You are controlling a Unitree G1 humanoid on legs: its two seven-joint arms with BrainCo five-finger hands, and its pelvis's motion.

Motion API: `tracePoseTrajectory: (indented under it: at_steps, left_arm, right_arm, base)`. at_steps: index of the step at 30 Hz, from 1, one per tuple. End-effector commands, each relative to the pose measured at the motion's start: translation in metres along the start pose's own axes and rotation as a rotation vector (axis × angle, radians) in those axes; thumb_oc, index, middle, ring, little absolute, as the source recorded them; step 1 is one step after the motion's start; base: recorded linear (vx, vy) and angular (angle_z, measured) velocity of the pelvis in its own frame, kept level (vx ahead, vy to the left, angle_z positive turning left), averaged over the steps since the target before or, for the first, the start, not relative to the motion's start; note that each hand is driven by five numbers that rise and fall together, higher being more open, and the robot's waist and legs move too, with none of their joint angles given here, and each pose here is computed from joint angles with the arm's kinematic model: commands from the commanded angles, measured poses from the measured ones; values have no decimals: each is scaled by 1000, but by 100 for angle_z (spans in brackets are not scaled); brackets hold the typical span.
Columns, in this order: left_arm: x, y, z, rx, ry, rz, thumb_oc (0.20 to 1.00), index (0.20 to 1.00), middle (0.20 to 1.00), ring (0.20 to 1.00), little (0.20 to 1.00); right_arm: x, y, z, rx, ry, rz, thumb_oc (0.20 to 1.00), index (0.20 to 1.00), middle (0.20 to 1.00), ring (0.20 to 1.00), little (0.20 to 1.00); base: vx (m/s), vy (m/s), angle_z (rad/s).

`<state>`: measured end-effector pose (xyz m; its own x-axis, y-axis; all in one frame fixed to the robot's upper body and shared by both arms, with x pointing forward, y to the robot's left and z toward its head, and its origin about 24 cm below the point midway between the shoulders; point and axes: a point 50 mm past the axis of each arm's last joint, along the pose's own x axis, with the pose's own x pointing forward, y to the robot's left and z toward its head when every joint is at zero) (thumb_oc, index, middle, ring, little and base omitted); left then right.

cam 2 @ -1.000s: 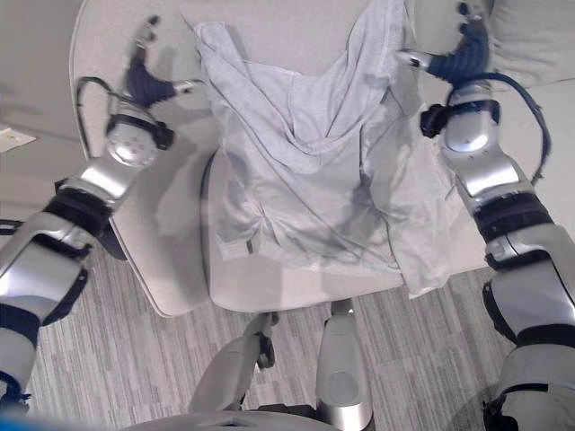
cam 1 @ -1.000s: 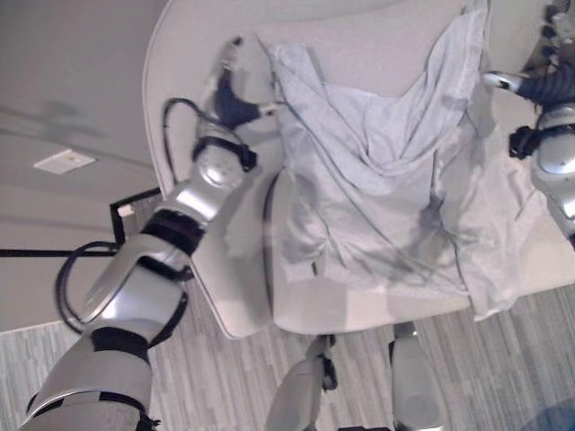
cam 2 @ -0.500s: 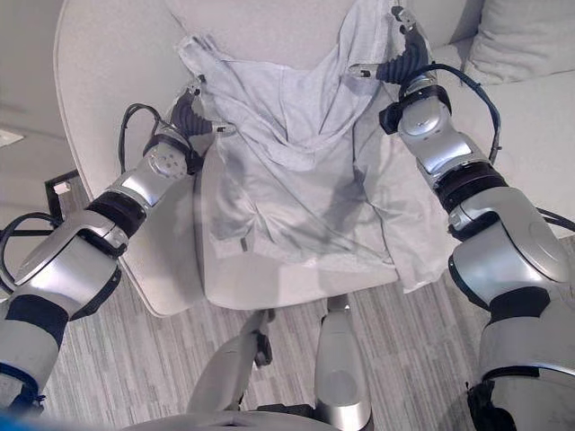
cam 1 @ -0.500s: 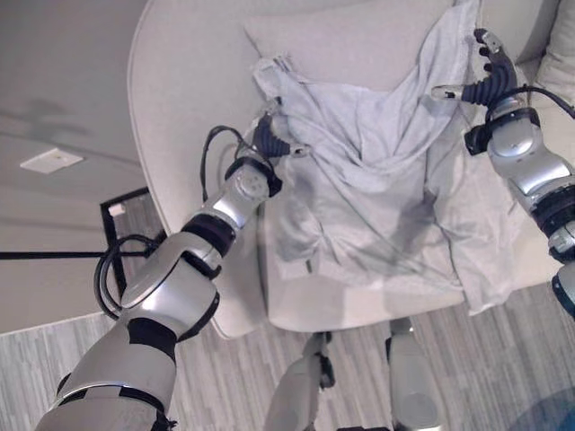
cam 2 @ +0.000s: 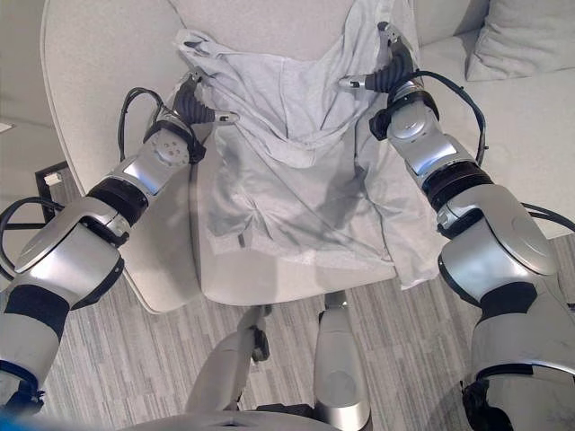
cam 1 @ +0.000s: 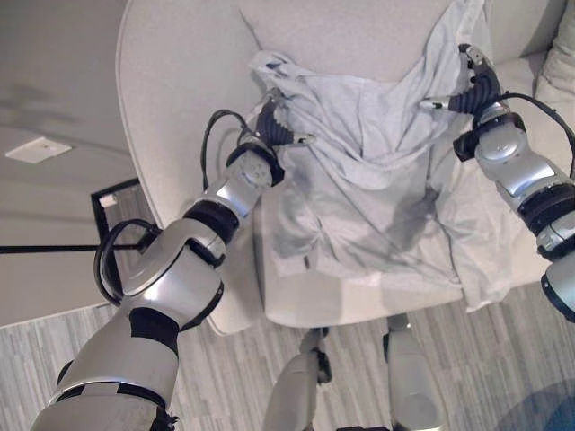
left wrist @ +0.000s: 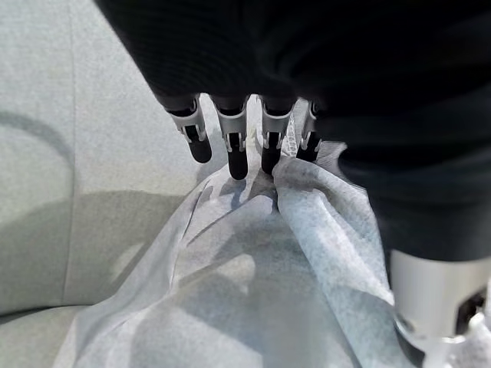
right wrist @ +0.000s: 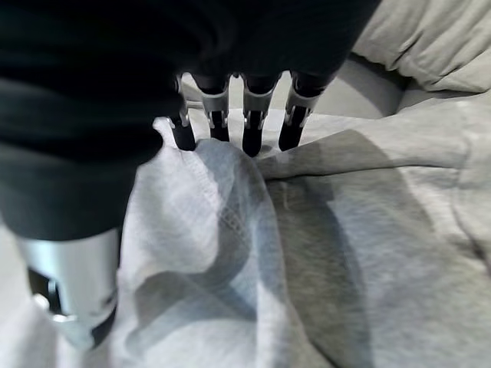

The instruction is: Hang the clothes on the sofa on the clothes rack.

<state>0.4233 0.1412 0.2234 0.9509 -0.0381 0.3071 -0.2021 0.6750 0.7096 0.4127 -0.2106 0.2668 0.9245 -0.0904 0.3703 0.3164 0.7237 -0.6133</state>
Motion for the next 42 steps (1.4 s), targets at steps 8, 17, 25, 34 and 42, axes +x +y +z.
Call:
tracePoseTrajectory:
  at_steps: [8, 17, 25, 34, 42]
  left_arm:
    - [18, 60, 40, 89, -148, 186, 1000, 1000, 1000, 1000, 1000]
    - [-4, 69, 81, -106, -426, 266, 1000, 1000, 1000, 1000, 1000]
    - [-23, 82, 87, -255, -534, 349, 1000, 1000, 1000, 1000, 1000]
    - [-8, 110, 55, -60, -371, 454, 1000, 1000, 1000, 1000, 1000]
    - [-6, 120, 40, -39, -305, 468, 1000, 1000, 1000, 1000, 1000]
  right_arm:
    - [13, -39, 45, 36, -147, -172, 1000, 1000, 1000, 1000, 1000]
    - [-16, -83, 25, 136, -235, -414, 1000, 1000, 1000, 1000, 1000]
    - [-28, -101, 16, 173, -250, -515, 1000, 1000, 1000, 1000, 1000]
    - [-10, -99, 27, 151, -220, -456, 1000, 1000, 1000, 1000, 1000]
    - [2, -95, 37, 146, -185, -399, 1000, 1000, 1000, 1000, 1000]
  base:
    - [0, 0, 0]
    - [-2, 3, 2]
    - [0, 0, 0]
    - [-2, -1, 0]
    - [1, -4, 0]
